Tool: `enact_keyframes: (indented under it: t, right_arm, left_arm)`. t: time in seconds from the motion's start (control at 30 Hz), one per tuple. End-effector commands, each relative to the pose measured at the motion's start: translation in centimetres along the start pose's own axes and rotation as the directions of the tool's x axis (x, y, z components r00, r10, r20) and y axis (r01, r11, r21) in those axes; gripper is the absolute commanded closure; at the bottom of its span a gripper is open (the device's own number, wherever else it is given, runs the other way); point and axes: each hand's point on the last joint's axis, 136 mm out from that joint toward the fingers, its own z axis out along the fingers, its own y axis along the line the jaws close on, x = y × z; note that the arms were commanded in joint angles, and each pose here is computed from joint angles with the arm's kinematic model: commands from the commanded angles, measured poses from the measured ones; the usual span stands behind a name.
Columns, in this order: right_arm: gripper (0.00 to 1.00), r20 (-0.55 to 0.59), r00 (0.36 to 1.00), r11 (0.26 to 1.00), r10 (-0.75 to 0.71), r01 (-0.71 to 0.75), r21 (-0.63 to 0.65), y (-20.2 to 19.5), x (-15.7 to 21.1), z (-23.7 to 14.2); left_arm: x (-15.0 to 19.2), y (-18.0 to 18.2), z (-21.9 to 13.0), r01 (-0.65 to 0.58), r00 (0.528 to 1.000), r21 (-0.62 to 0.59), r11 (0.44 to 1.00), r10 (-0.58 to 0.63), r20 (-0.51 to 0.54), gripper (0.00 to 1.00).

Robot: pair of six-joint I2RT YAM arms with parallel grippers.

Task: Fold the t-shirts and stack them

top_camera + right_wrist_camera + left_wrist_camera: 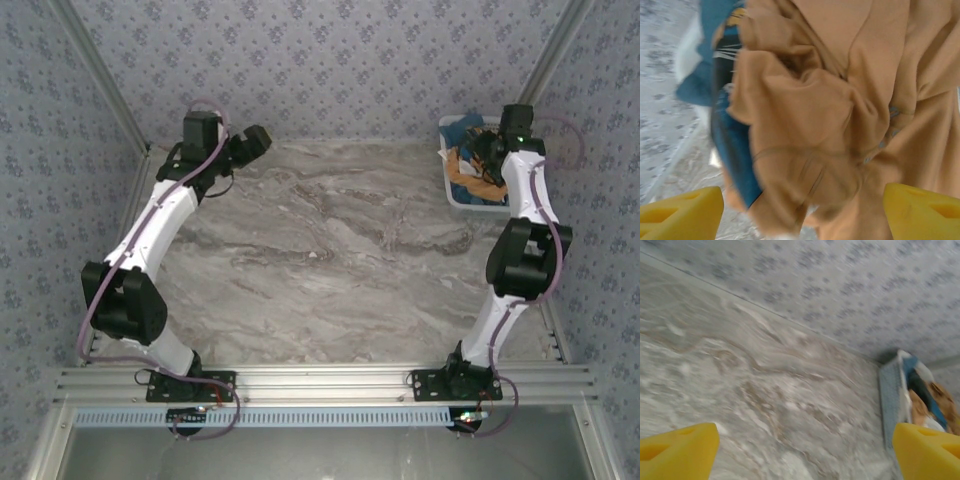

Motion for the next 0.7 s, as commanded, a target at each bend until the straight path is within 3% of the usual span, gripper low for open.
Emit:
enact_keyframes:
  t: [0.0,0.1,0.23,0.27,0.37,0.47,0.67]
  right_arm:
    - [0.23,-0.064,0.998,0.999,-0.024,0.025,0.021,-0.4,0.3,1.2]
    - [0.44,-0.091,0.996,1.0,-0.009,0.011,0.027,-1.0,0.1,2.5]
    - [0.93,-0.047,0.999,1.0,-0.009,0.01,0.012,-0.5,-1.1,1.9]
    - [1.0,-0.003,1.0,1.0,-0.015,0.015,0.002,0.1,-1.9,0.8]
    - [1.0,0.153,0.98,0.987,-0.128,0.14,-0.073,4.0,-3.7,-4.6]
    - [1.0,0.337,0.921,0.949,-0.196,0.264,-0.17,9.1,-5.1,-12.6]
    - [1.0,0.582,0.79,0.782,-0.194,0.482,-0.394,17.9,-4.1,-27.2]
  left_arm:
    - [0.5,-2.6,-1.0,-0.027,0.999,0.08,0.996,0.03,-0.041,0.11]
    - [1.2,-2.7,-1.1,-0.028,0.998,0.081,0.996,0.033,-0.058,0.13]
    - [1.3,-2.8,-1.5,-0.043,0.997,0.078,0.996,0.048,-0.061,0.15]
    - [1.3,-2.8,-1.6,-0.047,0.996,0.075,0.996,0.052,-0.065,0.15]
    - [1.5,-2.6,-1.9,-0.058,0.996,0.063,0.996,0.062,-0.071,0.15]
    - [1.7,-1.9,-1.9,-0.056,0.996,0.039,0.998,0.058,-0.073,0.16]
    - [2.1,-0.2,-1.6,-0.043,0.997,-0.031,0.999,0.041,-0.064,0.18]
